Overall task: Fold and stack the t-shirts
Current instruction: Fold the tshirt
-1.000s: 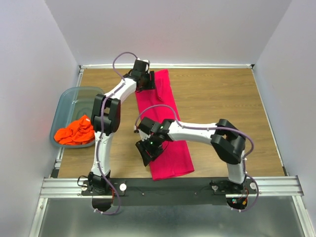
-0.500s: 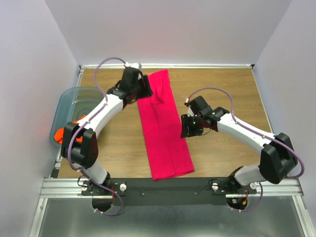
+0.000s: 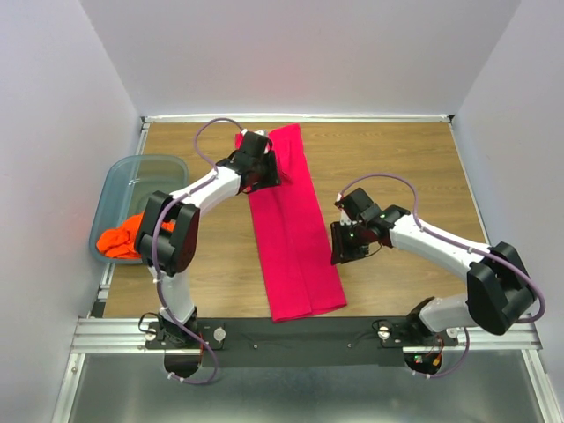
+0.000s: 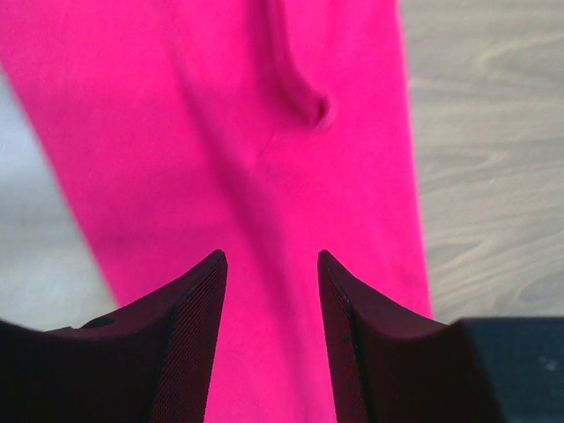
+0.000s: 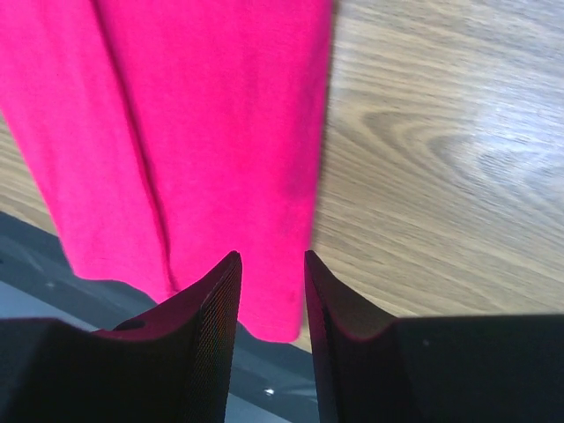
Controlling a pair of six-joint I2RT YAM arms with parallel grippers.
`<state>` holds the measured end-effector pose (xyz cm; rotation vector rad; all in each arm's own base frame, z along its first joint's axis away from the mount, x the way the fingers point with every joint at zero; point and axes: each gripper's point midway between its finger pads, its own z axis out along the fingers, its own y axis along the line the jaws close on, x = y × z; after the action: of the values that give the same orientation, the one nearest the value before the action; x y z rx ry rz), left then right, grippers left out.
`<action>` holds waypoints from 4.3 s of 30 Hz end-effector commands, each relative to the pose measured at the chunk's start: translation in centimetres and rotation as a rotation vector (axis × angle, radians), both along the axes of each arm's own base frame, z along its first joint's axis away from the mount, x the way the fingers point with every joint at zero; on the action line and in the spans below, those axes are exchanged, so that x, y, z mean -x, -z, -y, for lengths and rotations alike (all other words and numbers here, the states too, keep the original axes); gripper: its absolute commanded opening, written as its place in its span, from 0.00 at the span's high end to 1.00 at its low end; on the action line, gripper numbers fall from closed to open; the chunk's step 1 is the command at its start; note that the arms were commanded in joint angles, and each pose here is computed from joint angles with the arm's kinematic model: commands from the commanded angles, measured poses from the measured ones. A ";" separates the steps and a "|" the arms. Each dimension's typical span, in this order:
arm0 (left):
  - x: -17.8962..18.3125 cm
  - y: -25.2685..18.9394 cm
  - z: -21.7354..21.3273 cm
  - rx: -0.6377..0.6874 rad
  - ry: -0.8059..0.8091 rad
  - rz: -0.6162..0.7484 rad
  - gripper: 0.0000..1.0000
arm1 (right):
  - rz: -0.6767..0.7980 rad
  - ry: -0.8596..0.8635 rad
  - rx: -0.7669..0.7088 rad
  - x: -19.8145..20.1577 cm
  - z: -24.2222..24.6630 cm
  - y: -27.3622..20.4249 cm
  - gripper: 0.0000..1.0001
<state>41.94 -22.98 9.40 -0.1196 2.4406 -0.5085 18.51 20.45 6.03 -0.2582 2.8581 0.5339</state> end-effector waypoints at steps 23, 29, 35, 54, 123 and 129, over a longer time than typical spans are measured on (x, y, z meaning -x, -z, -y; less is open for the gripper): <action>-10.4 7.8 1.4 -0.095 0.116 -0.010 0.46 | -0.159 0.039 -0.064 0.9 -3.5 4.6 0.57; -14.4 5.8 1.6 -0.067 0.115 0.045 0.42 | -0.112 0.056 -0.056 -1.8 -4.8 4.6 0.57; -11.9 0.1 0.4 -0.047 0.077 0.080 0.15 | 0.003 0.117 -0.101 -3.8 -5.1 0.7 0.55; 21.1 4.1 -7.0 -0.059 0.047 -0.206 0.30 | -0.095 0.219 0.106 3.2 -1.3 2.5 0.37; 32.7 8.3 -2.8 -0.243 0.062 -0.503 0.49 | -0.075 0.158 0.241 6.2 0.8 5.4 0.99; 31.2 6.8 -3.3 -0.272 -0.009 -0.445 0.47 | -0.070 0.154 0.233 6.2 0.8 5.2 0.99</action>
<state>9.47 -20.75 1.86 -0.0665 2.9865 -0.2538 12.93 21.59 1.43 -0.0299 2.9680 0.2958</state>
